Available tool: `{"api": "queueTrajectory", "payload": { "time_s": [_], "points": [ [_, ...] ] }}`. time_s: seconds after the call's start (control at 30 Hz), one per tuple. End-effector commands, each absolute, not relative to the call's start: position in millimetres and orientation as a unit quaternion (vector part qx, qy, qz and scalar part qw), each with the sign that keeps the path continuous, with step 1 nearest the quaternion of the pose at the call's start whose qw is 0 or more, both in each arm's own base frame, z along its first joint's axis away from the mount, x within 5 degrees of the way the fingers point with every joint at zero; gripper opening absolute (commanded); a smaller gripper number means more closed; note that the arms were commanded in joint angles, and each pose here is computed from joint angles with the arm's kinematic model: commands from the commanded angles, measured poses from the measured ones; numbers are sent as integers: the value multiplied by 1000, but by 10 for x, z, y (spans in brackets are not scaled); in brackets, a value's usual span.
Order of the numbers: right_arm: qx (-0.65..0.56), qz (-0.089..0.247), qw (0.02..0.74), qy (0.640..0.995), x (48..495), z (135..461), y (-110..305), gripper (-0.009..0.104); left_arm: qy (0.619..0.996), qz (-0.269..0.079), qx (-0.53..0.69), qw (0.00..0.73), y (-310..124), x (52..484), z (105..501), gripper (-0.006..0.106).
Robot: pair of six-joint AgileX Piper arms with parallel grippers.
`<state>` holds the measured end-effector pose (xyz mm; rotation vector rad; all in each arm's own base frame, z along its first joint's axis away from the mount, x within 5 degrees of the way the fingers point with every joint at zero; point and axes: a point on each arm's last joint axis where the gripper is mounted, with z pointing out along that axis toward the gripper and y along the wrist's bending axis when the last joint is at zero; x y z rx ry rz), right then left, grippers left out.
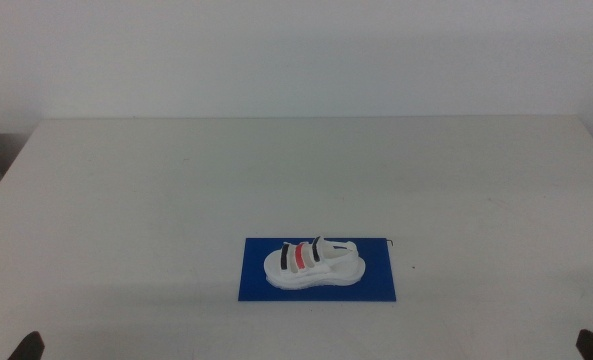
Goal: Use one arm to grab the shoe from the table and place it on the mat.
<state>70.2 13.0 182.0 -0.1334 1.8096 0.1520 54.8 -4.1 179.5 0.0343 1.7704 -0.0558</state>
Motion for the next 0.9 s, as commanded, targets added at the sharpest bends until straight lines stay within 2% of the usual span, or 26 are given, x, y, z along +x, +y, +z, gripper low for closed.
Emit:
{"api": "queueTrajectory", "payload": {
  "time_s": [0.0,0.2,0.4,0.6,0.87],
  "points": [
    [-59,59,652,754,691,1884,117,75,746,-29,9,665,-38,553,1850,94],
    [-56,62,703,707,599,1976,101,75,746,-29,9,665,-38,553,1850,94],
    [-54,64,730,679,541,2022,92,75,746,-29,9,665,-38,553,1850,94],
    [-81,34,727,681,543,2011,91,75,746,-29,9,665,-38,553,1850,94],
    [-86,28,728,680,543,2011,90,75,746,-29,9,665,-38,553,1850,94]
  ]
}}
